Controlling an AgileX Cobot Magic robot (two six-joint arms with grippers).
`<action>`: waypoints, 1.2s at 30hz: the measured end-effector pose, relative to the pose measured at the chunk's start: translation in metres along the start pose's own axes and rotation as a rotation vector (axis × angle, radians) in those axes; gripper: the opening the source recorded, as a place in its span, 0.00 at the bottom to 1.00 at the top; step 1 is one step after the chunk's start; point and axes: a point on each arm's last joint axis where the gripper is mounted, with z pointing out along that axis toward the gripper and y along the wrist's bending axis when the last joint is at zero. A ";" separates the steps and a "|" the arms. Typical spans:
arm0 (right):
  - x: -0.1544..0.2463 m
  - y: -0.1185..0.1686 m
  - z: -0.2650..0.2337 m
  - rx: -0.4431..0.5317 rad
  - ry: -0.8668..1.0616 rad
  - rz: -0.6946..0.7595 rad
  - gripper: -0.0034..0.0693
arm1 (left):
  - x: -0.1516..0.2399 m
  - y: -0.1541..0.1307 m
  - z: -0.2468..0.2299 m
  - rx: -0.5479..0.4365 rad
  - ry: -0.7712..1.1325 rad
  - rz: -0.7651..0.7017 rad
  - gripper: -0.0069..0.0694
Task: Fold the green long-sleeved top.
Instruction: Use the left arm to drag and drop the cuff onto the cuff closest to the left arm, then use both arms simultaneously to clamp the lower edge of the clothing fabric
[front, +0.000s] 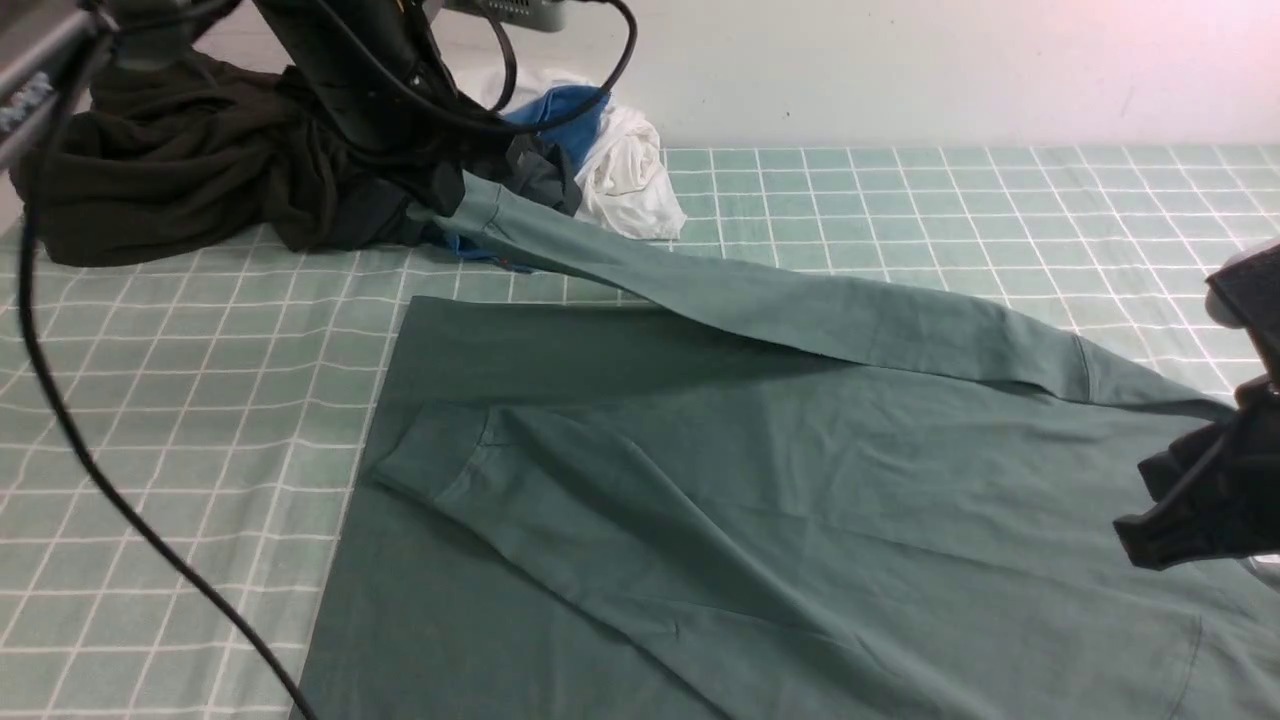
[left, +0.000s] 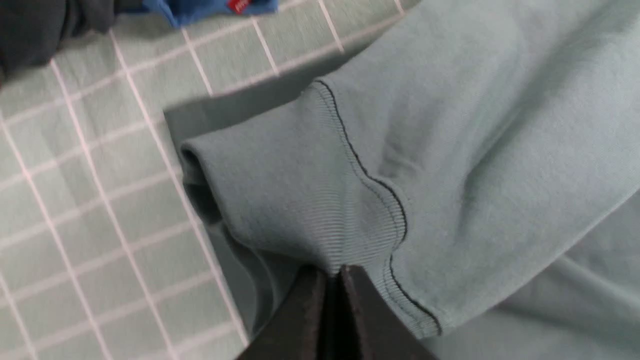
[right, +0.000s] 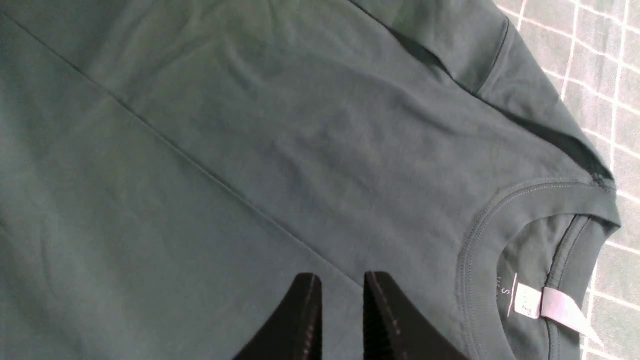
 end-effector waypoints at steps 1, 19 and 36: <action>0.000 0.000 0.000 -0.004 0.003 0.006 0.22 | 0.010 -0.002 -0.006 0.005 0.018 -0.008 0.10; 0.008 0.005 -0.007 -0.064 0.063 0.056 0.25 | 0.193 -0.063 0.037 0.079 0.233 0.058 0.12; 0.037 0.052 -0.034 -0.452 0.318 -0.183 0.54 | 0.234 -0.091 0.017 0.103 0.540 0.381 0.67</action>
